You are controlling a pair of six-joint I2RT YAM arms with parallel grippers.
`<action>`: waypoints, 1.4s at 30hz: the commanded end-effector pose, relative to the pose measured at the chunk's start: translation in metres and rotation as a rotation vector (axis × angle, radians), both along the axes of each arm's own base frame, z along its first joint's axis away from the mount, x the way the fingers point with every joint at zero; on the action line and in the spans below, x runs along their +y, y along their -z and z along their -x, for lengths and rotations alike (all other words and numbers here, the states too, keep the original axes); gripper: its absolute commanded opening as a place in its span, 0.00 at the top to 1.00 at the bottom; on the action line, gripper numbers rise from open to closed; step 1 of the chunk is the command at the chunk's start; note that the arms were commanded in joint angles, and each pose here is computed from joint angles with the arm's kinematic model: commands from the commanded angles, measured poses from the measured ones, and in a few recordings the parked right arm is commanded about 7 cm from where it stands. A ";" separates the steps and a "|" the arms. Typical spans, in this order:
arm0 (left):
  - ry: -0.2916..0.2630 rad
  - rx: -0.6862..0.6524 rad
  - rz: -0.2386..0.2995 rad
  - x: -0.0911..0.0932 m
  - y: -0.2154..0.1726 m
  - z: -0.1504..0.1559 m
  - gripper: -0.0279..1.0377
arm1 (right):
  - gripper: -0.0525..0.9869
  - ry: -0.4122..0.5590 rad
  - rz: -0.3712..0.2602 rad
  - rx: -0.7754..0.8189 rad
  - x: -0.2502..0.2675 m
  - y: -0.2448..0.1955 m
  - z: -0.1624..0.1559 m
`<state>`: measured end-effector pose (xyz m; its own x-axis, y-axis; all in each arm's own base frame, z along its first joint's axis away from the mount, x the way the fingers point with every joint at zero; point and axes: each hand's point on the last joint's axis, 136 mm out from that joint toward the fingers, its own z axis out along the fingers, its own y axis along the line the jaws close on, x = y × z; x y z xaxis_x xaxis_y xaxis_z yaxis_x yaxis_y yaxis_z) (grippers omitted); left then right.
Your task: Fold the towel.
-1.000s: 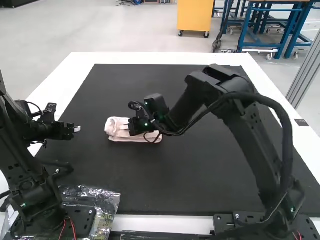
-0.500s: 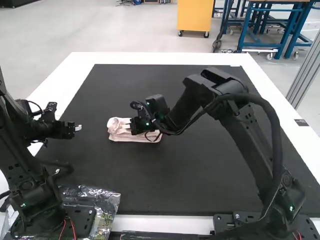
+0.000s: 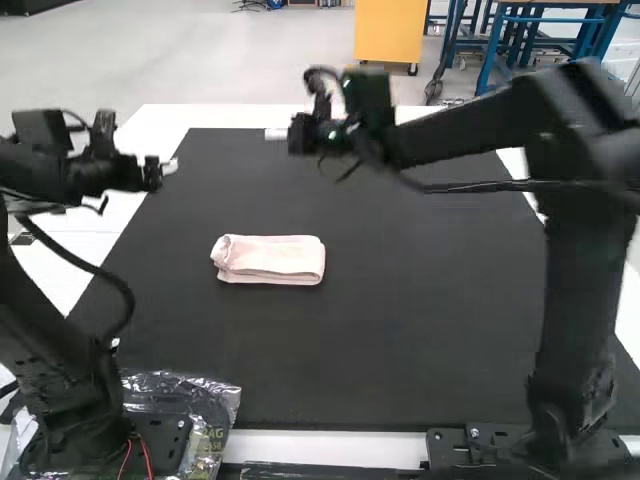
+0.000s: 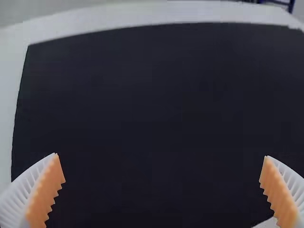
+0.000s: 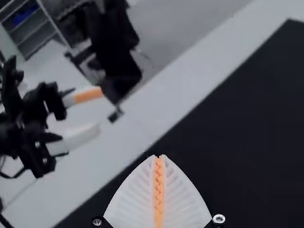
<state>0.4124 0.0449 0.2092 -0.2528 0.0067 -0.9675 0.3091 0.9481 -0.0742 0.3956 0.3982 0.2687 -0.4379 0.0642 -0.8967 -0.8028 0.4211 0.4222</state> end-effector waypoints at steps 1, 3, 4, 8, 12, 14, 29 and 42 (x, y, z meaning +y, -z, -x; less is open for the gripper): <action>0.045 -0.113 0.081 -0.034 -0.070 0.003 0.06 | 0.70 0.075 -0.068 -0.085 -0.043 -0.066 0.000; 0.069 -0.175 0.099 -0.054 -0.104 0.011 0.06 | 0.48 0.139 -0.098 -0.140 -0.072 -0.102 0.003; 0.078 -0.208 0.104 -0.064 -0.120 0.016 0.06 | 0.35 0.166 -0.111 -0.163 -0.088 -0.118 0.007; 0.099 -0.310 0.119 -0.098 -0.172 0.041 0.06 | 0.07 0.280 -0.142 -0.234 -0.151 -0.165 0.027; 0.104 -0.376 0.131 -0.121 -0.202 0.069 0.06 | 0.07 0.420 -0.177 -0.322 -0.216 -0.201 0.062; 0.091 -0.404 0.138 -0.126 -0.213 0.083 0.06 | 0.07 0.483 -0.196 -0.374 -0.246 -0.215 0.085; 0.008 -0.541 0.152 -0.101 -0.218 0.196 0.06 | 0.07 0.647 -0.281 -0.576 -0.321 -0.219 0.248; -0.061 -0.662 0.162 -0.087 -0.192 0.266 0.06 | 0.07 0.788 -0.316 -0.859 -0.341 -0.225 0.346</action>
<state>0.1461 -0.0500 0.4007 0.3950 -0.1408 -0.9078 0.3236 0.9462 -0.0060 0.0626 0.0619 0.4914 0.4903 0.3523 -0.7972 -0.4926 0.8666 0.0800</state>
